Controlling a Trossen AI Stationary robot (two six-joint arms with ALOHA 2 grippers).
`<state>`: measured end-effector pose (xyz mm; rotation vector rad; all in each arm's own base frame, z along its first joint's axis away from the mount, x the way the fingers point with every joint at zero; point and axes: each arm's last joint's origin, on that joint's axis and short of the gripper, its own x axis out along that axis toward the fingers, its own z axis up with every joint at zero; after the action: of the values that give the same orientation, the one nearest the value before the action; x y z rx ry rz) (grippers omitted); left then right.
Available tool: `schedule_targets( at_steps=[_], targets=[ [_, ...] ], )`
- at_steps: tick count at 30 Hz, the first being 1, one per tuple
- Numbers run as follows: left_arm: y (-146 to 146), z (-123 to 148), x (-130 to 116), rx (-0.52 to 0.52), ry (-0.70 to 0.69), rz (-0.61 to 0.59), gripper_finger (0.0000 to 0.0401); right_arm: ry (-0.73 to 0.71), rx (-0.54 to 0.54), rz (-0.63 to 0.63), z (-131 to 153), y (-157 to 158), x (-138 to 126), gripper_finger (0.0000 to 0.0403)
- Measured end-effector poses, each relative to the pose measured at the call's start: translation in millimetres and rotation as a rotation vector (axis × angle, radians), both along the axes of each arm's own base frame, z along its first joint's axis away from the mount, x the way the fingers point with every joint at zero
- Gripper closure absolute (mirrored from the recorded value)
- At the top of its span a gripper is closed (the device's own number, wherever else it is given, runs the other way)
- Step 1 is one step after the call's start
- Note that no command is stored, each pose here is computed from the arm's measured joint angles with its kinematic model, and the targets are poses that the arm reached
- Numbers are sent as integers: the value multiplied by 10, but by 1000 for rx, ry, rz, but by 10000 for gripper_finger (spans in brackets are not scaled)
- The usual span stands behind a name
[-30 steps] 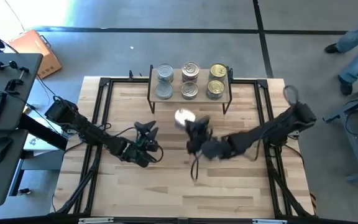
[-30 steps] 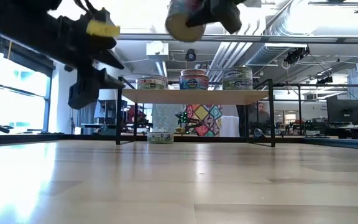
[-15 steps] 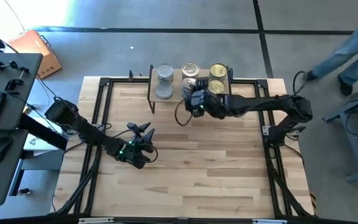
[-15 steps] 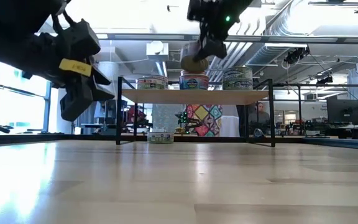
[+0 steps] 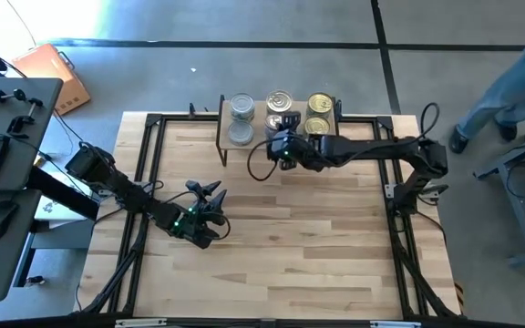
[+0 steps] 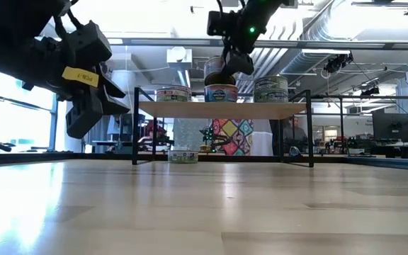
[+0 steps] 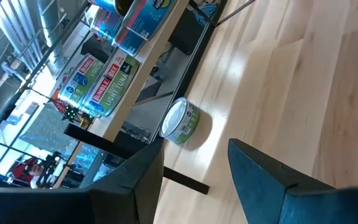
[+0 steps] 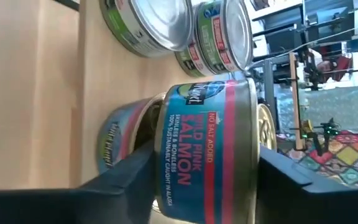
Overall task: Stack canned seafood by type on shelf
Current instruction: Stack the blue tuna can on top of the other blue tuna can on the shelf, then adjust the shelf
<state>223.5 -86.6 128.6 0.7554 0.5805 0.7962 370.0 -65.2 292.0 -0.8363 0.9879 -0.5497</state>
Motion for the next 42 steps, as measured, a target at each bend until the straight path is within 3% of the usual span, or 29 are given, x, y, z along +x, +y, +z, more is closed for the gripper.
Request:
schedule_targets(
  at_steps=[4,7,19,23,27,30,33,37,42],
  targets=[
    [1,0,0,0,0,0,231,11,-3,11,-10,51,5,130],
    [-1,0,-1,0,0,-1,231,15,-7,16,-10,85,6,103],
    [-1,-1,0,-1,1,-2,231,11,13,-20,-15,67,-30,95],
    [-1,-1,0,-2,1,-2,231,3,36,-3,108,183,-23,95],
    [-17,-2,-6,-11,-3,-11,231,-62,134,43,253,411,-10,94],
    [-51,-3,-19,-23,-17,-23,231,-105,307,155,248,651,10,94],
    [-113,-2,-46,-34,-31,-48,231,-106,461,241,61,893,5,95],
    [-209,-9,-100,-47,-46,-90,231,-177,538,267,-393,1139,-27,109],
    [-207,-104,-219,-79,-73,-101,231,-476,655,226,-1014,1219,-131,150]
  ],
)
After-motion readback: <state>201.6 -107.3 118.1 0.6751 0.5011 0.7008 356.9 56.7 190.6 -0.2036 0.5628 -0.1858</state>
